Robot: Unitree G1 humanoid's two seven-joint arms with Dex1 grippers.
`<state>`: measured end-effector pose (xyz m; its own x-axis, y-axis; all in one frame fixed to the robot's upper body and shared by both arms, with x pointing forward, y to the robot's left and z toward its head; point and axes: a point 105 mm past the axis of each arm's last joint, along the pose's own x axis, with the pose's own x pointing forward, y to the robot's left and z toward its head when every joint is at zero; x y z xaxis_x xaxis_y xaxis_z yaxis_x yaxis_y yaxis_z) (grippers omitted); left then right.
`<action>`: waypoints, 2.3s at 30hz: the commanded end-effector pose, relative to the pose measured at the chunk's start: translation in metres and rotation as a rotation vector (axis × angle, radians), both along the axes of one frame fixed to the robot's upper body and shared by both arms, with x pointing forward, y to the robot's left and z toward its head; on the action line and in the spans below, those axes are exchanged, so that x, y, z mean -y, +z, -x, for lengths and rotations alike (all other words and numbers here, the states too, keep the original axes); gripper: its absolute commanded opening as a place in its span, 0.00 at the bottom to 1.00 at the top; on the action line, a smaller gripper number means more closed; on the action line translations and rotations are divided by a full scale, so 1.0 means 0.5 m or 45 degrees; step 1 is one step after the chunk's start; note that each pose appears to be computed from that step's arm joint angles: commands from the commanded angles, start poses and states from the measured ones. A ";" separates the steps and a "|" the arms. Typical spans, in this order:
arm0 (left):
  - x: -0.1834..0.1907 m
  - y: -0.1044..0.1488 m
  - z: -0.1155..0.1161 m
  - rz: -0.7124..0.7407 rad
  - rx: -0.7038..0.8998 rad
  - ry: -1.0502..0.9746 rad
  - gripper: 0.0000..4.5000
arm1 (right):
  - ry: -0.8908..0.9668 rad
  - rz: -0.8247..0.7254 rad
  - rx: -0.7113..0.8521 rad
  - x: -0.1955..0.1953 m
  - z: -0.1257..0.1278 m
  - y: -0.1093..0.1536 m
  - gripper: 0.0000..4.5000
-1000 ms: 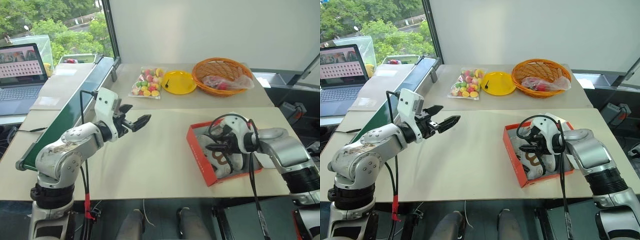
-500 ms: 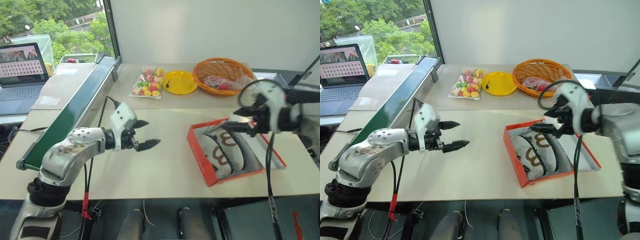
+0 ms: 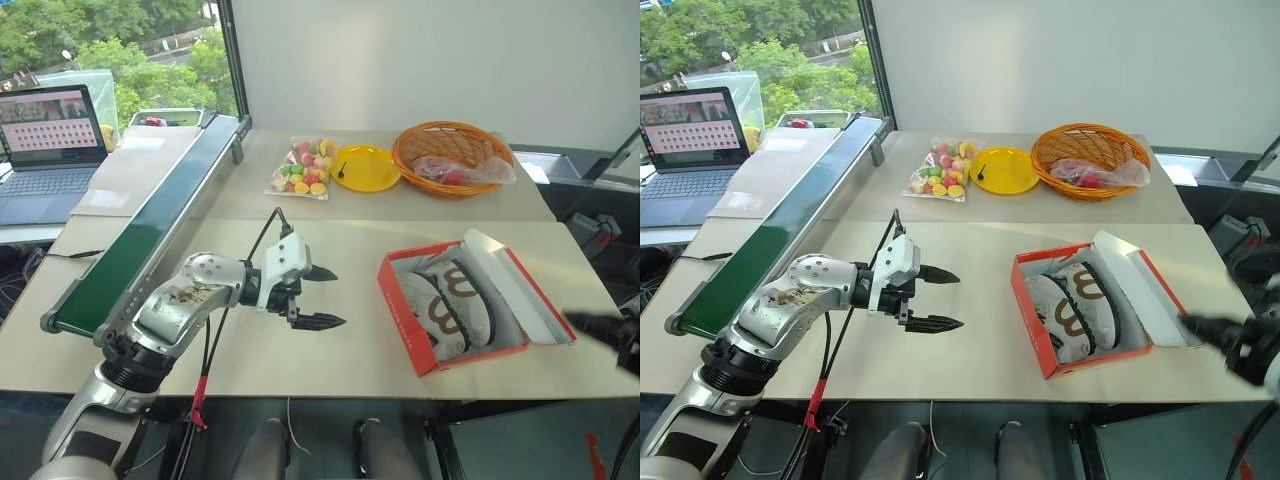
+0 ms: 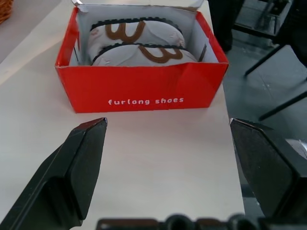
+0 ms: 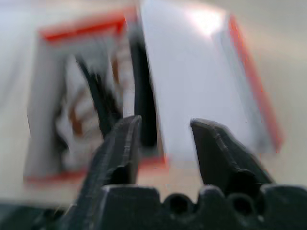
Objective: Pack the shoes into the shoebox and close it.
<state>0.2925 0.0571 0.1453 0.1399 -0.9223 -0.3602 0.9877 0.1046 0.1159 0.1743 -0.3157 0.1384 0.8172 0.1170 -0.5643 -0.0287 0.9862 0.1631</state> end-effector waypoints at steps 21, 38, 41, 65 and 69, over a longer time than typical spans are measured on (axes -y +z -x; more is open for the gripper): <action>-0.020 0.063 -0.013 -0.012 0.142 0.047 0.97 | -0.308 -0.096 0.324 0.060 -0.130 -0.188 0.01; -0.005 0.068 -0.019 0.019 0.162 0.047 0.97 | -0.100 -0.335 0.712 -0.033 -0.146 -0.075 0.01; 0.002 0.067 -0.020 0.022 0.161 0.027 0.97 | 0.027 -0.410 0.723 -0.077 -0.124 -0.055 0.01; -0.030 0.049 -0.027 -0.012 0.168 0.146 0.97 | 0.615 0.023 0.294 -0.224 -0.189 -0.088 0.01; -0.036 0.050 -0.022 -0.004 0.172 0.184 0.97 | 0.675 0.066 0.346 -0.228 -0.208 -0.056 0.01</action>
